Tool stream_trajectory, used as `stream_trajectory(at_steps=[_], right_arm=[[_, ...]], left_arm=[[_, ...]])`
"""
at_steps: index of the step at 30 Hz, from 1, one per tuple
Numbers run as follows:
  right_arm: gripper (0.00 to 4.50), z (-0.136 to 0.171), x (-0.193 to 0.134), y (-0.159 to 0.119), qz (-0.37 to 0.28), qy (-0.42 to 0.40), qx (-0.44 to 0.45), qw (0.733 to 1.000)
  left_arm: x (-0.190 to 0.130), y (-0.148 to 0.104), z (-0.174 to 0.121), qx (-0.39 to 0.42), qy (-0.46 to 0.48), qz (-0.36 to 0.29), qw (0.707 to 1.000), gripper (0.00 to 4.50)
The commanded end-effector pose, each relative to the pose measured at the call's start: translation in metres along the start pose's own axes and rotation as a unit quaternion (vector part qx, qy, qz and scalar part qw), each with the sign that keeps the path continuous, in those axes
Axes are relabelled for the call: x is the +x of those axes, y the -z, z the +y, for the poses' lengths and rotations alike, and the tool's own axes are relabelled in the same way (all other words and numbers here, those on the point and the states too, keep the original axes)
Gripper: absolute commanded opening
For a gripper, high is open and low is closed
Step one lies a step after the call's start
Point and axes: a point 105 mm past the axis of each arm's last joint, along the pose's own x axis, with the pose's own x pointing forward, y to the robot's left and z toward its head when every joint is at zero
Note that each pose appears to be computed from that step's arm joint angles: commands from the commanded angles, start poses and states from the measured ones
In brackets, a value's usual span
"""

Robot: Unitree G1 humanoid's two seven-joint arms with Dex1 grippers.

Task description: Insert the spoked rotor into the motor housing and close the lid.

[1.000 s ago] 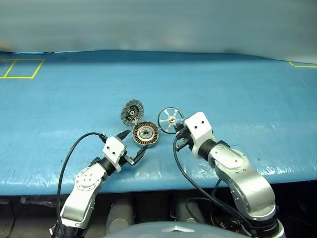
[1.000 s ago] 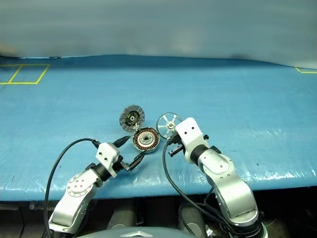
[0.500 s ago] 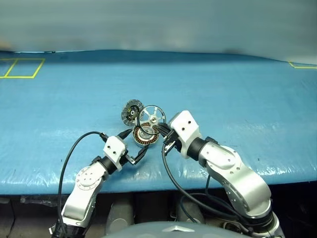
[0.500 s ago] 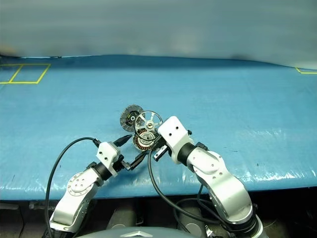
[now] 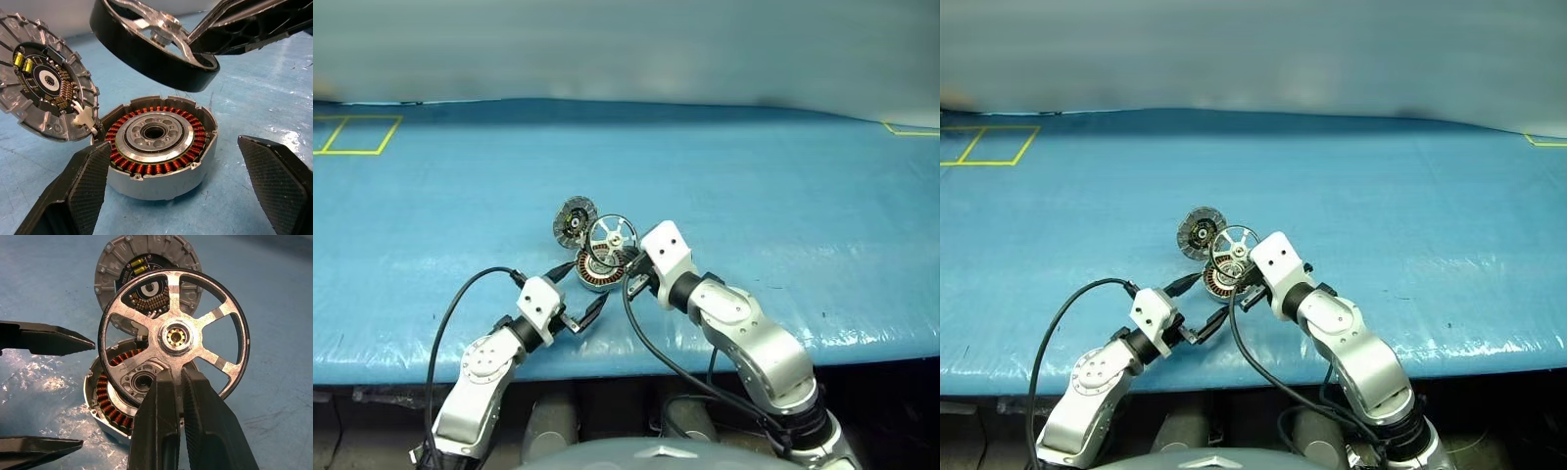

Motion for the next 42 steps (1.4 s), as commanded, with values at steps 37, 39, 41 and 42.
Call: stream_trajectory(at_steps=[37, 39, 41, 42], right_arm=[[0.03, 0.021, 0.004, -0.010, -0.004, -0.062, -0.034, 0.997], [0.03, 0.020, 0.001, -0.010, -0.004, -0.062, -0.033, 0.998], [0.03, 0.020, 0.000, -0.011, -0.003, -0.062, -0.035, 0.997], [0.03, 0.020, 0.000, -0.011, -0.002, -0.062, -0.037, 0.997]], left_arm=[[-0.013, 0.009, -0.006, -0.032, -0.012, 0.009, 0.999, 4.50], [-0.013, 0.010, -0.006, -0.032, -0.013, 0.009, 0.999, 4.50], [-0.013, 0.010, -0.006, -0.032, -0.012, 0.009, 0.999, 4.50], [-0.013, 0.010, -0.006, -0.032, -0.012, 0.009, 0.999, 4.50]])
